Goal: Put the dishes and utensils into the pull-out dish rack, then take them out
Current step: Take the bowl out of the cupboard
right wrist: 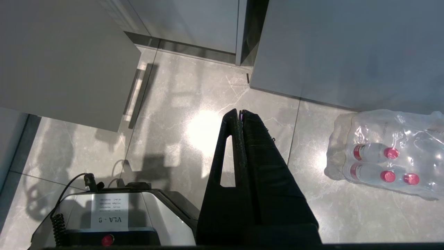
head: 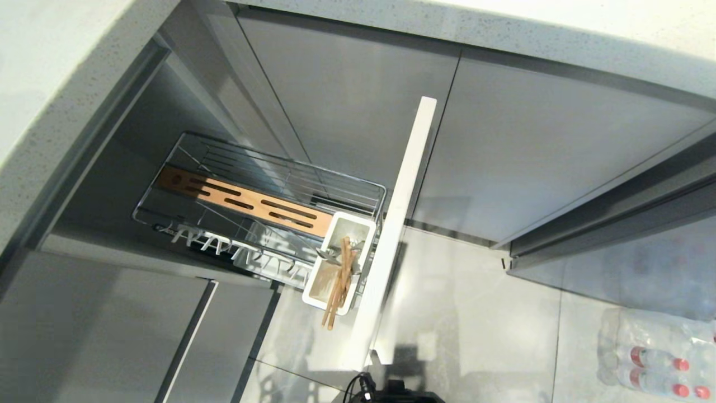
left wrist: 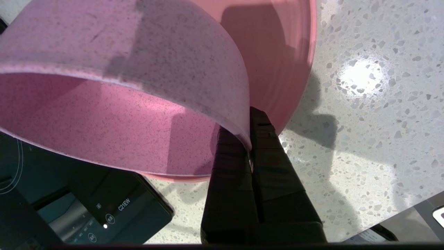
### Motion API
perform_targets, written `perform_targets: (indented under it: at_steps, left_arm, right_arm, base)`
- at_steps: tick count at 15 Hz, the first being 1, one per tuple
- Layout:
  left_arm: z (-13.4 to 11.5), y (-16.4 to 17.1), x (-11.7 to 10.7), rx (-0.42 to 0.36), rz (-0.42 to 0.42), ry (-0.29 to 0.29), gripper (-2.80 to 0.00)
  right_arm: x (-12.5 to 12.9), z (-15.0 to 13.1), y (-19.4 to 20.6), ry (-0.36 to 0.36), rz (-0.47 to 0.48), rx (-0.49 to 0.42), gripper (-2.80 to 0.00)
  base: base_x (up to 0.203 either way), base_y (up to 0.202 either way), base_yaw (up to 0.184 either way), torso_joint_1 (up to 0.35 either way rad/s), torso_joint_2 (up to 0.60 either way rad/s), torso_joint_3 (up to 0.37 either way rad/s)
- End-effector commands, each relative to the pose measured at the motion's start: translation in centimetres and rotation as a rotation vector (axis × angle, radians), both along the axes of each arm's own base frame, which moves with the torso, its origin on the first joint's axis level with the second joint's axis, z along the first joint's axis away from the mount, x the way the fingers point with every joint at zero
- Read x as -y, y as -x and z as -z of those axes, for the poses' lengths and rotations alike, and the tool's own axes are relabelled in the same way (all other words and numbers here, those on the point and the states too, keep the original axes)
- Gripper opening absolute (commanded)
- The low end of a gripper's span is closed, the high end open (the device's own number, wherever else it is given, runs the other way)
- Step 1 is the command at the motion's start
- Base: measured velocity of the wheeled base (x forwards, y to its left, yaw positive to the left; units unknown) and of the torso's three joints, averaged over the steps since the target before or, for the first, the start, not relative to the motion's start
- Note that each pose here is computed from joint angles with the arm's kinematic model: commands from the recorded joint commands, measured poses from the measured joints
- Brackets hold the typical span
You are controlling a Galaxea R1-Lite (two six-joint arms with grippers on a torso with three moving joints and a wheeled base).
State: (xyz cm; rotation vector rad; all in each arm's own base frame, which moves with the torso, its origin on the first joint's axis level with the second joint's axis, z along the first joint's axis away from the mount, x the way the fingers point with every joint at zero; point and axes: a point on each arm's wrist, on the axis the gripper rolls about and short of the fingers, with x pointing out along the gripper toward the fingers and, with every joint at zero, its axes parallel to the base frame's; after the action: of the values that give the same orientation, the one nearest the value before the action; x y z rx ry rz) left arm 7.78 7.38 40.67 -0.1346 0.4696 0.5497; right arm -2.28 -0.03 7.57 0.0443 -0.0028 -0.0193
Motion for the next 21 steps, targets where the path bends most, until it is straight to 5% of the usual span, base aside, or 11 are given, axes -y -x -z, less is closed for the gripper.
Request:
perform_targets:
  at_steps: [1, 13, 14, 21]
  left_arm:
    - [0.1, -0.04, -0.04, -0.006, -0.001, 0.008, -2.8]
    - [0.29, 0.06, -0.04, -0.02, -0.013, 0.024, -2.8]
    - [0.26, 0.11, -0.01, -0.018, -0.016, 0.023, 0.0]
    - [0.03, 0.52, 0.37, 0.0, -0.023, 0.009, 0.0]
  right_arm:
    - [0.0, 0.0, -0.01, 0.0, -0.001, -0.002, -2.8]
    - [0.0, 0.0, 0.0, 0.0, 0.0, 0.0, -2.8]
    - [0.0, -0.01, 0.0, 0.0, 0.0, 0.0, -2.8]
    - [0.0, 0.01, 0.0, 0.0, -0.001, -0.001, -2.8]
  base:
    - [0.0, 0.0, 0.0, 0.0, 0.0, 0.0]
    - [0.0, 0.0, 0.0, 0.0, 0.0, 0.0]
    - [0.0, 0.0, 0.0, 0.0, 0.0, 0.0]
    - [0.0, 0.0, 0.0, 0.0, 0.0, 0.0]
